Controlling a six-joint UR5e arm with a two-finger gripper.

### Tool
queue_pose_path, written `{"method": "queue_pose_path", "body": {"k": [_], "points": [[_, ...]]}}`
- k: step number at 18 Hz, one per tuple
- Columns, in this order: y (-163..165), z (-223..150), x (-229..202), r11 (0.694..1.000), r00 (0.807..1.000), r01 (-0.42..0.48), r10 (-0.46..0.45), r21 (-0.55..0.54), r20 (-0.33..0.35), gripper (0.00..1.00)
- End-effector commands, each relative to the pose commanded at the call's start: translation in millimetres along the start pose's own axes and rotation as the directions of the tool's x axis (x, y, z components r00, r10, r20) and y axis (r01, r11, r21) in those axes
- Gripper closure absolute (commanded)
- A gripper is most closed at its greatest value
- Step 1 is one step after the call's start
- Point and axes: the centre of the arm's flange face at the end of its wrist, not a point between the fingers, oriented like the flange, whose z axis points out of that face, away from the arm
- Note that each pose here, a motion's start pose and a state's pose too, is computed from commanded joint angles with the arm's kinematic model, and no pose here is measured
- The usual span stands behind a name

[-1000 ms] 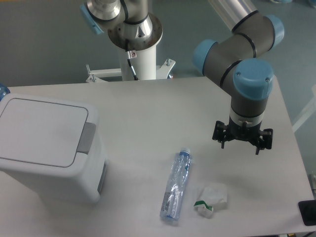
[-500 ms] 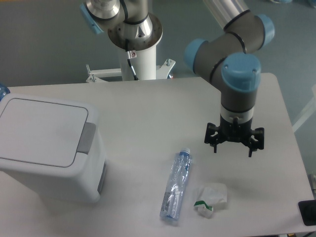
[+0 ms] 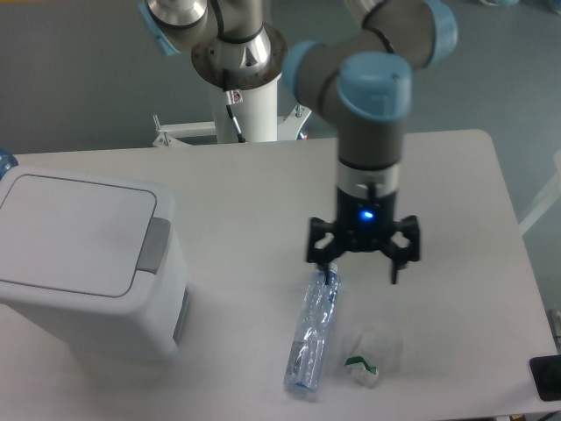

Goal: Open the trash can
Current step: 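Move the gripper over to the lid edge of the white trash can, then flip the trash can lid up with the gripper at its edge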

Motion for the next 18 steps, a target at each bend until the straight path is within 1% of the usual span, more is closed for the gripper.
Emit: {"method": "queue_pose_path", "body": {"k": [1, 3, 6, 9, 12, 14, 18], "points": [[-1.7, -4.6, 4.9, 0.999, 0.999, 0.027, -0.027, 0.017, -0.024, 0.00], [-5.5, -18.2, 15.4, 0.998, 0.997, 0.046, -0.042, 0.052, -0.068, 0.00], [-13.6, -26.6, 56.6, 0.996, 0.992, 0.051, -0.043, 0.068, -0.116, 0.00], [-13.1, -38.4, 95.1, 0.997, 0.990, 0.010, 0.002, 0.080, -0.138, 0.00], [-12.1, -32.3, 124.8, 0.997, 0.986, -0.028, 0.039, 0.069, -0.164, 0.00], [-3.4, -22.0, 124.9, 0.998, 0.985, -0.028, 0.036, 0.047, -0.171, 0.00], [1.3, -17.6, 126.0, 0.999, 0.984, -0.030, 0.036, 0.037, -0.173, 0.00]]}}
